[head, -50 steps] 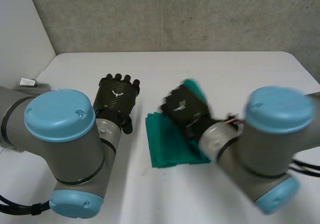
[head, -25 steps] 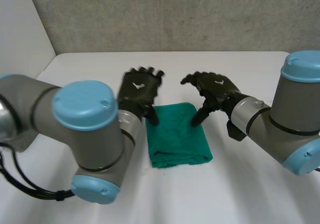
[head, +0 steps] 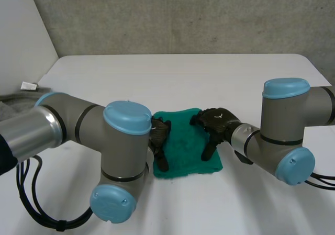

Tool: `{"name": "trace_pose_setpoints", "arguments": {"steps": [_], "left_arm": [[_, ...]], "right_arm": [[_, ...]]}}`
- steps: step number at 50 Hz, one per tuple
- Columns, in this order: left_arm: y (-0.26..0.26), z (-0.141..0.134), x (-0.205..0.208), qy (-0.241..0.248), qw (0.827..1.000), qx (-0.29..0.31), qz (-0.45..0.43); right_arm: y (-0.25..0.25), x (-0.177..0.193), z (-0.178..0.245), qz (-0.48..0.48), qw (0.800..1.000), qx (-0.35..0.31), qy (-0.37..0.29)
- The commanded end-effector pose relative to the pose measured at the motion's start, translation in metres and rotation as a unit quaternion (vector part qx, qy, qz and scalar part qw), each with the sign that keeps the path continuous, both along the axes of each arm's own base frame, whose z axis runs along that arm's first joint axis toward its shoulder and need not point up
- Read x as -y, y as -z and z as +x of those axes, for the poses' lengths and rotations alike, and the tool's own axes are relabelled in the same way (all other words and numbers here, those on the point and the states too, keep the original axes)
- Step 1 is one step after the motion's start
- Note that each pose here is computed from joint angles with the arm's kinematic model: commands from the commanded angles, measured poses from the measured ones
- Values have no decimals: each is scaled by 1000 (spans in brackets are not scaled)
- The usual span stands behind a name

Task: Fold the laundry.

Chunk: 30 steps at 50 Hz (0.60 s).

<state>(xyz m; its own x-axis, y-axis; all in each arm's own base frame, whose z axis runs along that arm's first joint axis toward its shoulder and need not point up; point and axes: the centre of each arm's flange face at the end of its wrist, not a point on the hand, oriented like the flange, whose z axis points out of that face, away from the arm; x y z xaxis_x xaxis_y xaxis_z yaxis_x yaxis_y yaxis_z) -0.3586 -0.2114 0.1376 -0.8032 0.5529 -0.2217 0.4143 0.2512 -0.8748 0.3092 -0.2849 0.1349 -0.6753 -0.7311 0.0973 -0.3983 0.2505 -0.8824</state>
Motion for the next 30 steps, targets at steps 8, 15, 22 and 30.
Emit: {"name": "trace_pose_setpoints", "arguments": {"steps": [8, 15, 22, 30], "left_arm": [[-81, 2, -5, 11, 995, -77, -69], [-128, 5, -22, 78, 984, -131, -93], [-153, 10, -40, 145, 971, -161, -99], [-160, 12, -48, 161, 967, -169, -101]], "right_arm": [[-58, -7, -14, -77, 995, 51, 42], [-85, -9, -53, -108, 980, 77, 147], [-64, -30, -70, -61, 982, 61, 170], [-33, -54, -74, -8, 986, 47, 158]]}}
